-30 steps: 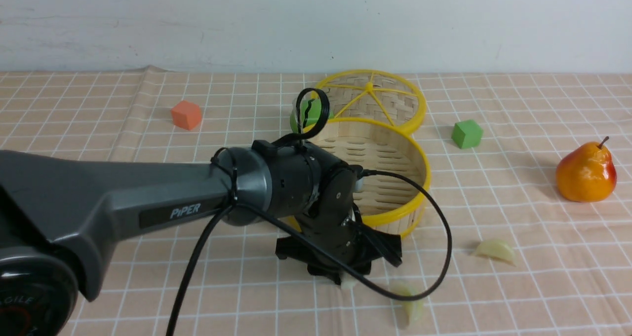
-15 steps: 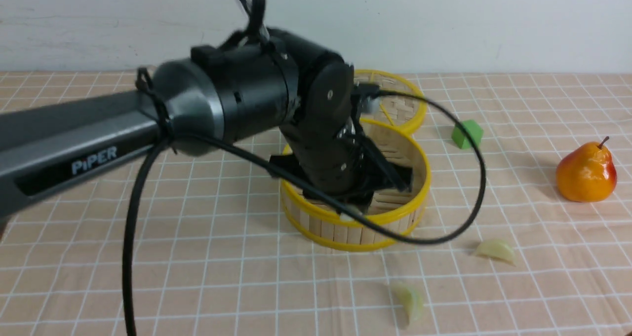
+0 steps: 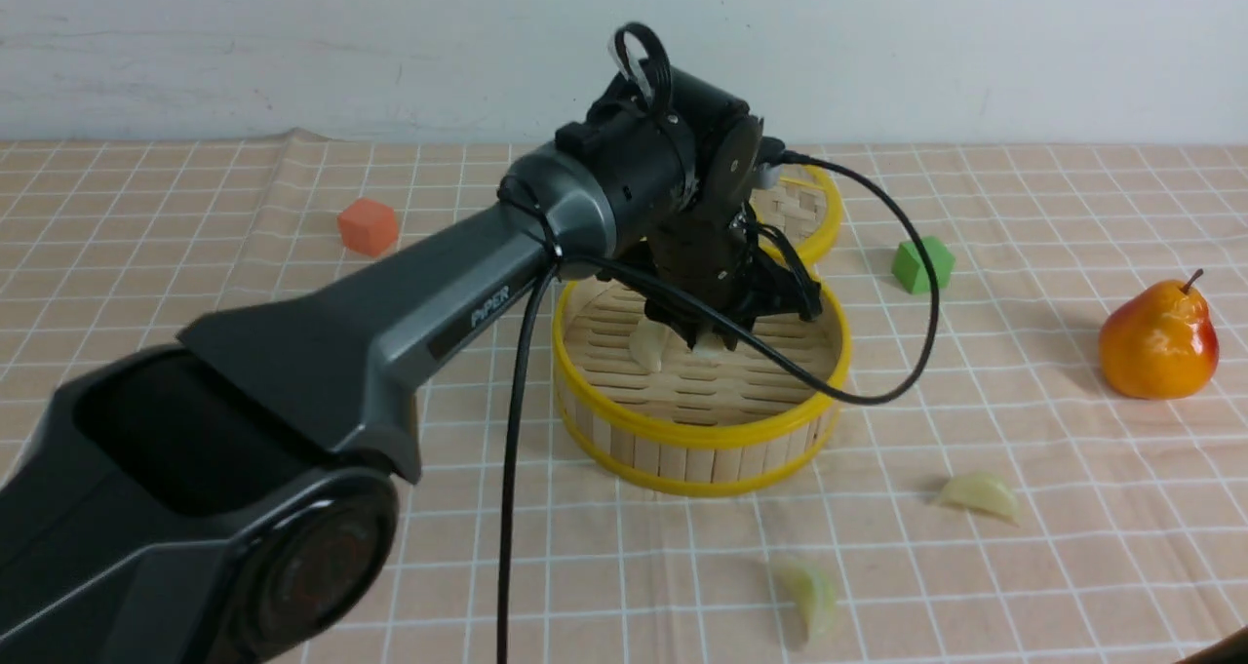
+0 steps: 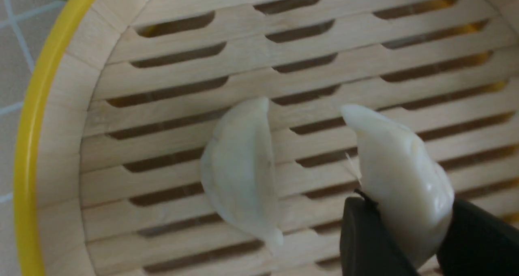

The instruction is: Put the dumplings into the steamer on the table with the brown tablecloth.

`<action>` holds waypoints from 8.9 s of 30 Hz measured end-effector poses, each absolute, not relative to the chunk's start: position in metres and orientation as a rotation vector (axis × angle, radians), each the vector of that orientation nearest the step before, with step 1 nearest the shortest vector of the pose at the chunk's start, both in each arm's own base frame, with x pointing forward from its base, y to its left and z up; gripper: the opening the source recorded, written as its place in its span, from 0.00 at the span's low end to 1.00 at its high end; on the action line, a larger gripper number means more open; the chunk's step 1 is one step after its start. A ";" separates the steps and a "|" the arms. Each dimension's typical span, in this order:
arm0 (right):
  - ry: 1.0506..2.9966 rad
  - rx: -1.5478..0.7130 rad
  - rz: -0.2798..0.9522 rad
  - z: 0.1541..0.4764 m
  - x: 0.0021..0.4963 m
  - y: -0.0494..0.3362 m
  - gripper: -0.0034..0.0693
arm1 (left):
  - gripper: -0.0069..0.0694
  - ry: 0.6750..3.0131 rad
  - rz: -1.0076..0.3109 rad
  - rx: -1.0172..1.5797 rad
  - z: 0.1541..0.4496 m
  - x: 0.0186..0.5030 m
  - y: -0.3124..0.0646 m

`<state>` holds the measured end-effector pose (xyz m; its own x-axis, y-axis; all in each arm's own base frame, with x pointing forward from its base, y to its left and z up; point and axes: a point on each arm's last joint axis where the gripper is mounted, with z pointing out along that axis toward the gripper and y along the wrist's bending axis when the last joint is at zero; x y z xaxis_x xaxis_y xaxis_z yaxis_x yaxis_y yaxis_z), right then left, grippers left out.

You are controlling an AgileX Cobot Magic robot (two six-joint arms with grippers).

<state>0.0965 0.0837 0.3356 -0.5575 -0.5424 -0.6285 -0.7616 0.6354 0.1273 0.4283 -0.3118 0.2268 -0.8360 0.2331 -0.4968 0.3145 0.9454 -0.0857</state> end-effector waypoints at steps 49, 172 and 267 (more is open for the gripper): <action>2.707 -0.705 0.319 0.175 0.291 0.189 0.66 | 0.07 2.117 -0.329 0.157 0.417 0.081 -0.032; 2.526 -0.571 0.099 0.227 0.449 0.198 0.76 | 0.07 2.177 -0.377 0.171 0.374 0.056 -0.020; 1.868 0.096 0.084 0.174 0.052 0.000 0.05 | 0.13 1.736 -0.569 0.220 0.278 0.034 -0.013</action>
